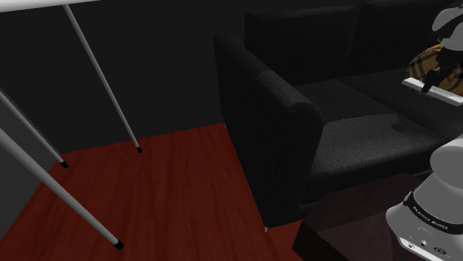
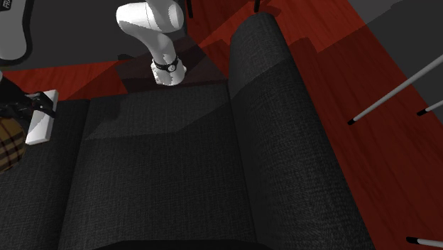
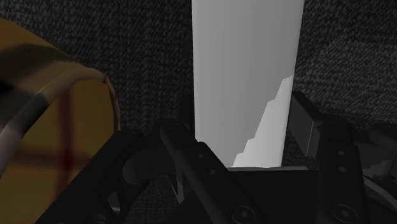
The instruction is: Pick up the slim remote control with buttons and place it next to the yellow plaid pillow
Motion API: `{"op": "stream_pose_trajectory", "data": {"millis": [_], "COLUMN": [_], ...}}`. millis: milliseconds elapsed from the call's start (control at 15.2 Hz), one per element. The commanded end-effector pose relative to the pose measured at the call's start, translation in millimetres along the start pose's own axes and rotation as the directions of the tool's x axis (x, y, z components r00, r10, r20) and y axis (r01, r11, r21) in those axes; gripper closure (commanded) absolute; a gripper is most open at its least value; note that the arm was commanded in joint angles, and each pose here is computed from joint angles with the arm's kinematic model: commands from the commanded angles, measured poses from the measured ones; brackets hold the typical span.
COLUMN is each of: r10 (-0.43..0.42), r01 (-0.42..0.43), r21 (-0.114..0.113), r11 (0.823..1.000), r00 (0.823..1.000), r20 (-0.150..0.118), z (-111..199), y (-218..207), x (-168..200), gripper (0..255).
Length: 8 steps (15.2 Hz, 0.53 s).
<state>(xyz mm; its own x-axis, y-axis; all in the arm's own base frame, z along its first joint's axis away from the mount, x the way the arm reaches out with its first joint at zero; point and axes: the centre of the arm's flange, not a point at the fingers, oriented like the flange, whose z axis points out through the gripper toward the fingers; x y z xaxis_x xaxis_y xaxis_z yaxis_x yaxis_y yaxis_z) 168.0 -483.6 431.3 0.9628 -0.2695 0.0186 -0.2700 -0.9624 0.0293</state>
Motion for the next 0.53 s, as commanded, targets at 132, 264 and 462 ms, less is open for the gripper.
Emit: {"op": "stream_pose_trajectory", "data": {"millis": [132, 264, 462], "r10": [0.0, 0.0, 0.0], "r01": [0.0, 0.0, 0.0], "r21": [-0.001, -0.001, -0.001], "r11": [1.0, 1.0, 1.0], "r00": [1.0, 1.0, 1.0], "r20": [-0.001, -0.001, -0.001], "z": [21.9, 32.4, 48.3], "y": [-1.1, -1.4, -1.9], "x": [0.0, -0.2, -0.5], "gripper": [255, 255, 255]}}
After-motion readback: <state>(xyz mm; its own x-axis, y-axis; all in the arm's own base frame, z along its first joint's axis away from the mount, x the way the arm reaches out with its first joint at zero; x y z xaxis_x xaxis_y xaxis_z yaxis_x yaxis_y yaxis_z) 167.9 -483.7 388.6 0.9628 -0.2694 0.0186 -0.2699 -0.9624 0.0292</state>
